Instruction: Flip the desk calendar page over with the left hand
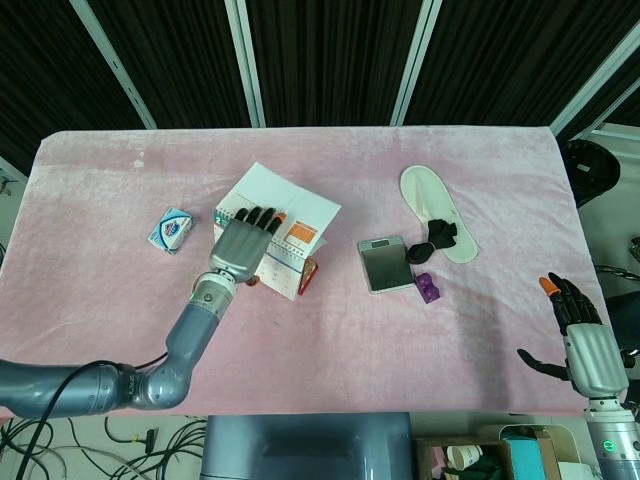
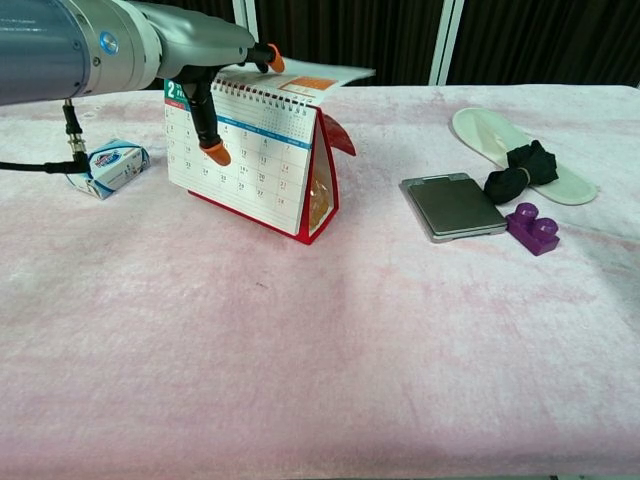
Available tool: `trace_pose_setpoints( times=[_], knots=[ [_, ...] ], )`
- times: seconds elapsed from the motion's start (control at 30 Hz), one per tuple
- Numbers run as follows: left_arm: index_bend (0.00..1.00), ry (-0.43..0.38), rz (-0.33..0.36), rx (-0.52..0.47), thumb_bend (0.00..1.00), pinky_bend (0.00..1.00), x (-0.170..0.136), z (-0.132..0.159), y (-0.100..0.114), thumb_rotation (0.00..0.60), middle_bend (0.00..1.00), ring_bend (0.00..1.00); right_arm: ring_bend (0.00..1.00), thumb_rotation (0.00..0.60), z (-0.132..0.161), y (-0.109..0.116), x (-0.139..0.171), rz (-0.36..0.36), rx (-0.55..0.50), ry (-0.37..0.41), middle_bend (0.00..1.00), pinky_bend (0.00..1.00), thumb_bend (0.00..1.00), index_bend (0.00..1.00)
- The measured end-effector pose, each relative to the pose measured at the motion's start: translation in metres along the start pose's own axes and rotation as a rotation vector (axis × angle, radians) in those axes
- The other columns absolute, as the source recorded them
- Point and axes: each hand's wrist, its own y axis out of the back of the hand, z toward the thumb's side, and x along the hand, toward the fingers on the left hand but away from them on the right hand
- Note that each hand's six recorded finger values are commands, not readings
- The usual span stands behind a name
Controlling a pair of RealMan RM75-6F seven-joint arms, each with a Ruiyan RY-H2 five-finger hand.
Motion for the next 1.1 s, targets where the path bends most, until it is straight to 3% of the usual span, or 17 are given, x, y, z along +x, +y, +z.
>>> trace_pose_setpoints(
  times=[0.27, 0.43, 0.53, 0.87, 1.1],
  knots=[
    [0.00, 0.012, -0.011, 0.024, 0.00, 0.31, 0.000, -0.007, 0.005, 0.600, 0.15, 0.20, 0.00, 0.600, 0.001, 0.000, 0.001, -0.001, -0.003, 0.003, 0.00, 0.10, 0.09, 0.00],
    [0.00, 0.013, 0.002, 0.013, 0.00, 0.11, 0.000, -0.008, 0.008, 0.600, 0.04, 0.03, 0.00, 0.600, 0.001, 0.000, 0.001, -0.003, -0.002, 0.005, 0.00, 0.10, 0.09, 0.00],
    [0.00, 0.008, 0.042, -0.005, 0.00, 0.06, 0.000, -0.008, 0.015, 0.600, 0.00, 0.00, 0.00, 0.600, 0.001, 0.000, 0.001, -0.002, -0.002, 0.006, 0.00, 0.10, 0.09, 0.00],
    [0.00, -0.032, 0.276, -0.123, 0.00, 0.03, -0.014, -0.015, 0.046, 0.600, 0.00, 0.00, 0.00, 0.600, 0.001, 0.000, 0.002, -0.002, 0.002, 0.009, 0.00, 0.10, 0.09, 0.00],
    [0.00, -0.023, 0.288, -0.134, 0.00, 0.00, -0.049, -0.039, 0.029, 0.600, 0.00, 0.00, 0.00, 0.600, 0.001, 0.000, 0.002, -0.003, 0.015, 0.011, 0.00, 0.10, 0.09, 0.00]
  ],
)
